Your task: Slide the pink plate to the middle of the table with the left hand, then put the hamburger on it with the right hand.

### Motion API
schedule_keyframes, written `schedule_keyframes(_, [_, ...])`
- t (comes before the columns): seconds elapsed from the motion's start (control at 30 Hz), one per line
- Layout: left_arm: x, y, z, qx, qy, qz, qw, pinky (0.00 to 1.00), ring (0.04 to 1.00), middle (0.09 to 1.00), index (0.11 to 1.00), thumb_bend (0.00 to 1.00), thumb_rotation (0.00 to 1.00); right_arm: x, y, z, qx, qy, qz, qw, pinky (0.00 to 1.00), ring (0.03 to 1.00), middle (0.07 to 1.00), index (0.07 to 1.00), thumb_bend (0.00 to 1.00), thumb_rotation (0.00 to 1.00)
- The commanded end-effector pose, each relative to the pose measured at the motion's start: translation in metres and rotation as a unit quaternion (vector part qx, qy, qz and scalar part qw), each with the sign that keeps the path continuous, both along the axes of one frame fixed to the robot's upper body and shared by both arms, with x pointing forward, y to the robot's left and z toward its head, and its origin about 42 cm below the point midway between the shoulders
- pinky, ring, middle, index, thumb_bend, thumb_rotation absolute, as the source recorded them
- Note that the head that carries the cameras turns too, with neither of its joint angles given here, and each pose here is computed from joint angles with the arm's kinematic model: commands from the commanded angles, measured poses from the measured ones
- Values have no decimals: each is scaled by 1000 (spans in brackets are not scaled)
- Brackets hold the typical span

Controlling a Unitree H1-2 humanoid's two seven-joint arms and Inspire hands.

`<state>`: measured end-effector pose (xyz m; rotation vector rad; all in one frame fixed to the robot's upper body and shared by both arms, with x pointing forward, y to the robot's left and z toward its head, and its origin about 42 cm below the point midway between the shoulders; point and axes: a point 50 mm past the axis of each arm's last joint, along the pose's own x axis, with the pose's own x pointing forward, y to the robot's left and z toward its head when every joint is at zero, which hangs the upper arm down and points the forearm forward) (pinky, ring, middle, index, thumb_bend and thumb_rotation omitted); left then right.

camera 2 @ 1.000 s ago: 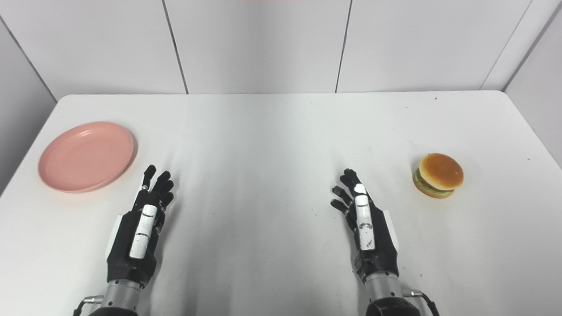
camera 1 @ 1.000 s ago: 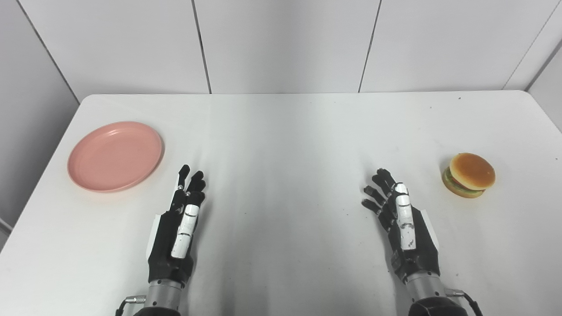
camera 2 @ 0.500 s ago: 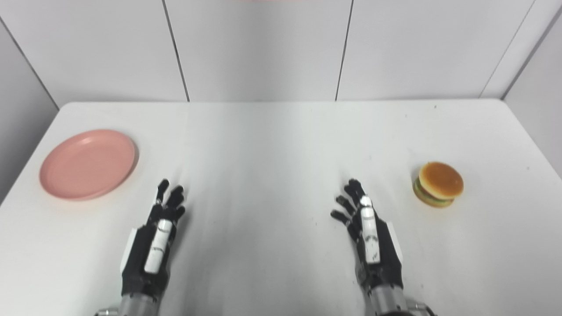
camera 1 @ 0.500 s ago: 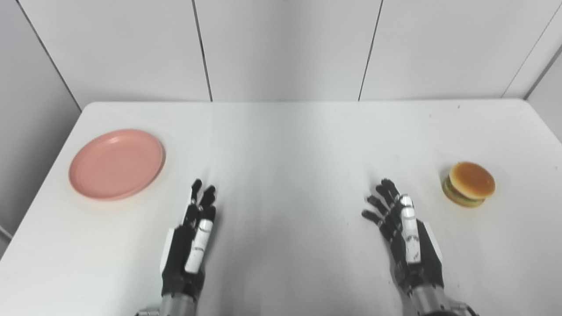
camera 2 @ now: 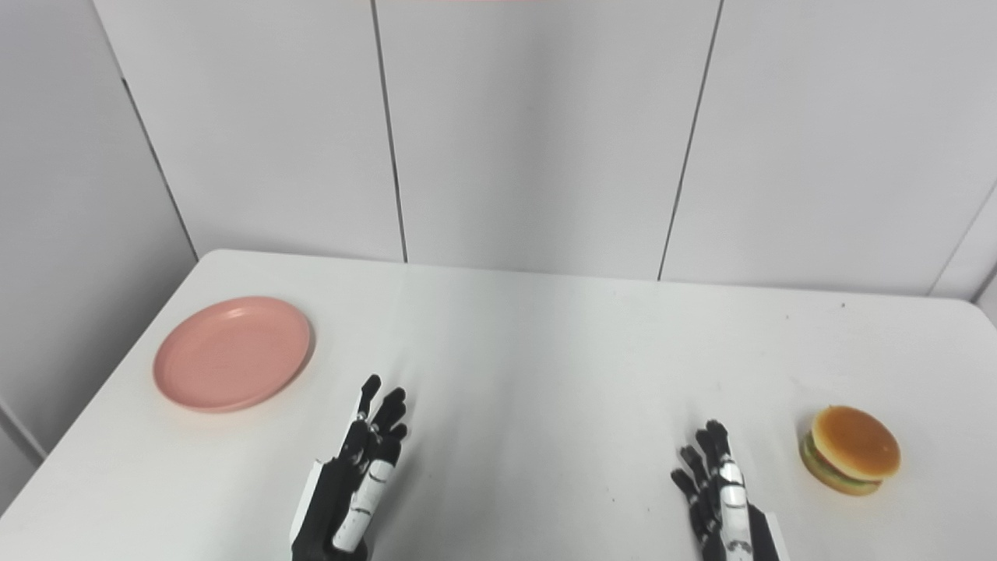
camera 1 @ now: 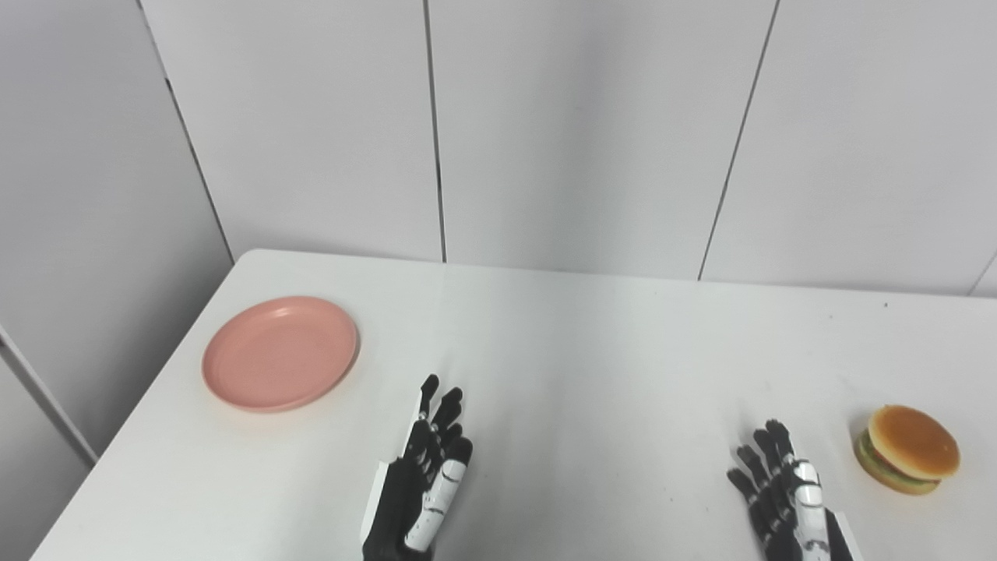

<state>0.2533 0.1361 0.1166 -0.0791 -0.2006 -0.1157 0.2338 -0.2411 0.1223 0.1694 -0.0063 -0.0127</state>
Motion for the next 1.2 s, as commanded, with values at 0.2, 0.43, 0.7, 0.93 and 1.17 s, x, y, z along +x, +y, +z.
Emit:
schedule_keyframes(0.2, [-3,-4,-13,4,9,-1,1000,946,965,957,1000,620,752,-17,-8,-18,-12,48,-6,999,1000,981,1000,1000,527,1000])
schedule_keyframes(0.43, [-1,5,2,-4,-18,8,1000,907,974,955,1000,695,752,-17,-4,-18,-9,54,-10,998,1000,959,996,982,548,1000])
schedule_keyframes(0.7, [23,41,58,0,-93,27,995,823,928,932,968,791,758,-16,2,-18,-6,51,-5,999,989,955,996,982,582,1000])
schedule_keyframes(0.93, [49,90,115,60,-147,67,985,749,885,913,944,844,781,-18,7,-17,-9,51,-6,999,959,943,988,970,632,1000])
schedule_keyframes(1.17, [74,150,150,118,-178,122,969,722,836,866,869,839,744,-19,9,-16,-7,52,-7,999,942,926,977,958,637,1000])
